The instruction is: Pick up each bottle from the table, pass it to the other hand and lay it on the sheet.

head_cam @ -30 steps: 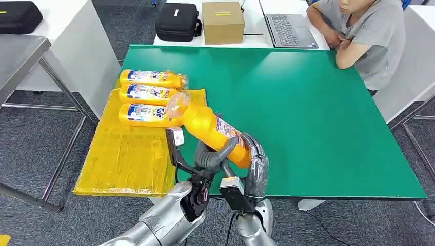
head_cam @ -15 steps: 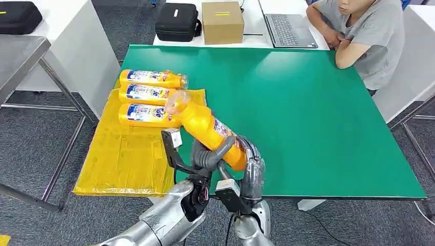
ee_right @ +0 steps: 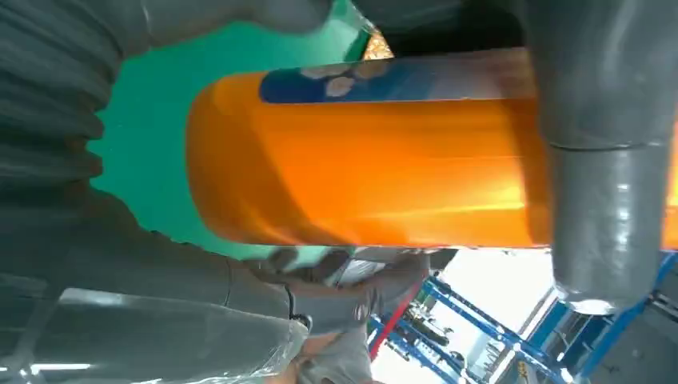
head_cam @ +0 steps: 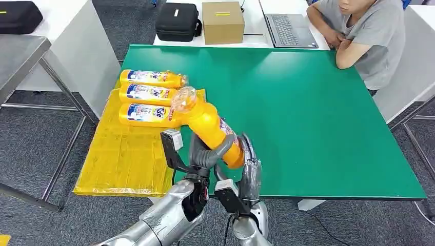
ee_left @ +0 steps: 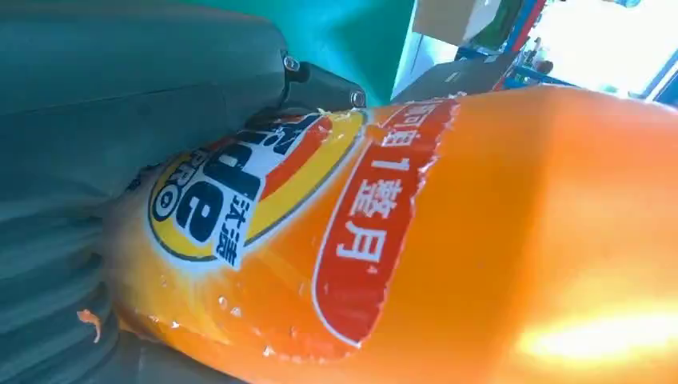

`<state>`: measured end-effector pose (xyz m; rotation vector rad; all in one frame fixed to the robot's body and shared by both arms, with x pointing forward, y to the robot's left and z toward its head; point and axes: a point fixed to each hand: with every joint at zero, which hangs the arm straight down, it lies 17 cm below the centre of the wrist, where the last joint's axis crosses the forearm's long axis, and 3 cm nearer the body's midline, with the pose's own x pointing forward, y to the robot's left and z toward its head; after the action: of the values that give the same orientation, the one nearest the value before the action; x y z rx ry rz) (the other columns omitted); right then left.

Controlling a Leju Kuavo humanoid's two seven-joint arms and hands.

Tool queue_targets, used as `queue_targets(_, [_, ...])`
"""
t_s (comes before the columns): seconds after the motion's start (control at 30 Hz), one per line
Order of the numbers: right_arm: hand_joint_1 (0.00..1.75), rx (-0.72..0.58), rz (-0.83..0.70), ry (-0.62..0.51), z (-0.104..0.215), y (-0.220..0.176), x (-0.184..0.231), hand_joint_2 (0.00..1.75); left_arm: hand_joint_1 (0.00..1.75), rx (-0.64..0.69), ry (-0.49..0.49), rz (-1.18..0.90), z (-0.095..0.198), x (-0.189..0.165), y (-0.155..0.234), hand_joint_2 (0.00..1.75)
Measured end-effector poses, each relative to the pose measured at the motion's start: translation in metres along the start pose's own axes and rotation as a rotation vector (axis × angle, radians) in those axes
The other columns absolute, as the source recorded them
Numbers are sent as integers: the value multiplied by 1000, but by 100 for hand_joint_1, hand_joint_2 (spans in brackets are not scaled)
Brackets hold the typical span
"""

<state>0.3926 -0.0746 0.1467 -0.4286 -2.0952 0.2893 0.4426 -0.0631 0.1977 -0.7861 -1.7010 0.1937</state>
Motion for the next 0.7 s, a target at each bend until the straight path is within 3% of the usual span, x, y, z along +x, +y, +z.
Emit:
queue_targets(0.57, [0, 0, -21, 58, 8, 2, -15, 175, 175, -16, 4, 60, -1, 3, -1, 175])
queue_targets(0.7, [0, 0, -17, 59, 9, 1, -16, 175, 175, 0, -12, -16, -2, 4, 5, 175])
